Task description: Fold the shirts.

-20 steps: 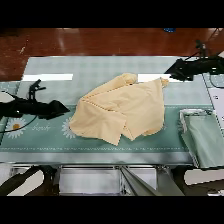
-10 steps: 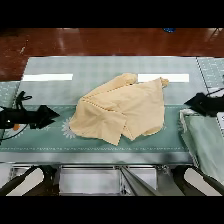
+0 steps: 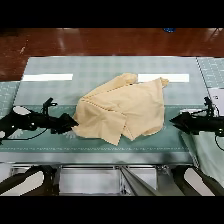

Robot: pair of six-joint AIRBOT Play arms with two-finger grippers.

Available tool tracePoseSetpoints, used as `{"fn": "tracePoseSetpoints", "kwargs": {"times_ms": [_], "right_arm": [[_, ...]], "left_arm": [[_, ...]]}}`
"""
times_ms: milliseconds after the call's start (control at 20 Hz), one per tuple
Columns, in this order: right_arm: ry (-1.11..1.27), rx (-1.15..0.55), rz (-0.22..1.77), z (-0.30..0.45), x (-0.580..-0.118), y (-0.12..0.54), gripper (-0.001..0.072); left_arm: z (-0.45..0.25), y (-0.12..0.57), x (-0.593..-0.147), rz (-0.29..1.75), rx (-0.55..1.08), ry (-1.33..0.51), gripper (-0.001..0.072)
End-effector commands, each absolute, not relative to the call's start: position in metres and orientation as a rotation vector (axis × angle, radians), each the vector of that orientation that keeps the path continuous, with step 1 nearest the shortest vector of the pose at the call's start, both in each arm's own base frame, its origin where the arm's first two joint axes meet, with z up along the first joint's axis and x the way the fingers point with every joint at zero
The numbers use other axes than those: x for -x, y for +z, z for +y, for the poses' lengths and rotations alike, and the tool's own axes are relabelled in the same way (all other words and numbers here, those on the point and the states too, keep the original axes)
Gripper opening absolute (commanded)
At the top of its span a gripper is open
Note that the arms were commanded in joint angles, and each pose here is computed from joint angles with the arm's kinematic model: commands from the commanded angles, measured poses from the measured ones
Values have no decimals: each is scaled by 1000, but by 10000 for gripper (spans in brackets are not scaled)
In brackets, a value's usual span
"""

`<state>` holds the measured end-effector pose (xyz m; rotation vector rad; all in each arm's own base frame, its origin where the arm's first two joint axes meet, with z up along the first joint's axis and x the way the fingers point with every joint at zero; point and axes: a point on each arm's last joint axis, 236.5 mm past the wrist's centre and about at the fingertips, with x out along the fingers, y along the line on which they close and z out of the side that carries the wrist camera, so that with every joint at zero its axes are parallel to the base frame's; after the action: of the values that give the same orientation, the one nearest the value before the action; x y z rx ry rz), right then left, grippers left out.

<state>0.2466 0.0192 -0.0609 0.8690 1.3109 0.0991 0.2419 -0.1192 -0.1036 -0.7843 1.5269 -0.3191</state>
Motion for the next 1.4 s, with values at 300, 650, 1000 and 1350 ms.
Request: {"fn": "tracePoseSetpoints", "kwargs": {"times_ms": [300, 650, 1000, 1350], "right_arm": [[86, -959, 1369, 37, -228, -85, 408], [178, -927, 1447, 91, -263, -111, 408], [438, -745, 1389, 148, -340, -57, 26], [539, -439, 778, 103, -419, 221, 25]], "left_arm": [[-132, -102, -265, 1467, 762, -343, 19], [-133, -101, -263, 1475, 764, -349, 19], [-128, -73, -300, 1372, 779, -367, 19], [-107, 177, -427, 755, 822, -590, 19]]}}
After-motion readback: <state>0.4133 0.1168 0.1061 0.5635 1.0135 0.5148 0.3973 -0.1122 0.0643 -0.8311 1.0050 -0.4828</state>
